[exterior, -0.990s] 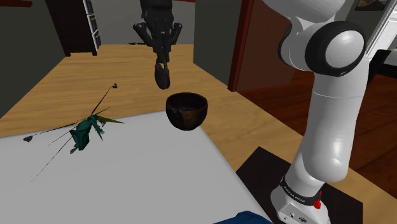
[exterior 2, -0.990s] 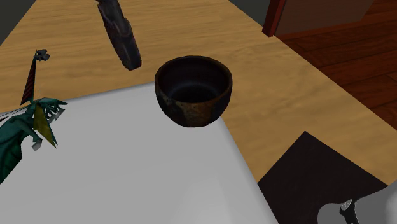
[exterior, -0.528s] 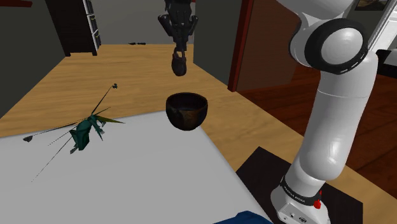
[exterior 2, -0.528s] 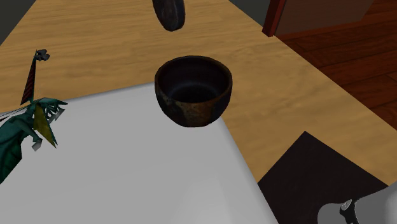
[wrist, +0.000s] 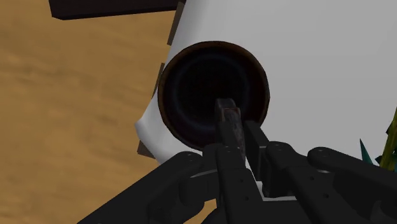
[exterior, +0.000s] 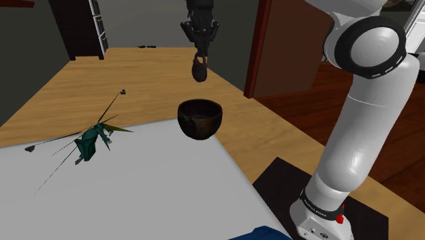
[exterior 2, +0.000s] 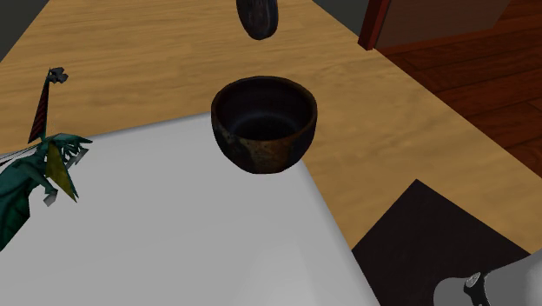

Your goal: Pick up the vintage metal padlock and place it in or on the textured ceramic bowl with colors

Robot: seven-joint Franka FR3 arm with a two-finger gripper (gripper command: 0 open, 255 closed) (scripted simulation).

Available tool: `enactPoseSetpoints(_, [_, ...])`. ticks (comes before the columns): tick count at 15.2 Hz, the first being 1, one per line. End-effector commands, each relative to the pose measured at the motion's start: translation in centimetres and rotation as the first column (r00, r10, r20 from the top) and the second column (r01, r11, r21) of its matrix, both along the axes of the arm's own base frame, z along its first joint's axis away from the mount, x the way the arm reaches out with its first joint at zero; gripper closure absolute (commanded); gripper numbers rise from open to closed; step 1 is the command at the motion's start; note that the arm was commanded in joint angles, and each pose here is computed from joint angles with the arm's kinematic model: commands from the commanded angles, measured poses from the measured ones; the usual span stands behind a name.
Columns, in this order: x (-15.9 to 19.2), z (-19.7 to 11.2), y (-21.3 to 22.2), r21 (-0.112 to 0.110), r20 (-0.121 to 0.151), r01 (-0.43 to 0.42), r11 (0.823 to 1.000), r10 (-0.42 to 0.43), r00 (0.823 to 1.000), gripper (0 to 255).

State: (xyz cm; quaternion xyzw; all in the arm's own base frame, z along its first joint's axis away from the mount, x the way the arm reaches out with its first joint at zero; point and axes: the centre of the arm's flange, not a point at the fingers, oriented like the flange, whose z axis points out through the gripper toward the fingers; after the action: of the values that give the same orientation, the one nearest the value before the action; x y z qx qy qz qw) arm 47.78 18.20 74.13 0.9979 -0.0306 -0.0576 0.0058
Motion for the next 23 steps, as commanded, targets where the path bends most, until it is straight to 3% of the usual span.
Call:
enactPoseSetpoints(1, [0.0,-1.0,0.0,0.0,0.0,0.0,1.0,0.0,1.0,255])
enactPoseSetpoints(18, [0.0,-10.1,0.0,0.0,0.0,0.0,1.0,0.0,1.0,255])
enactPoseSetpoints(23, [0.0,-10.1,0.0,0.0,0.0,0.0,1.0,0.0,1.0,255])
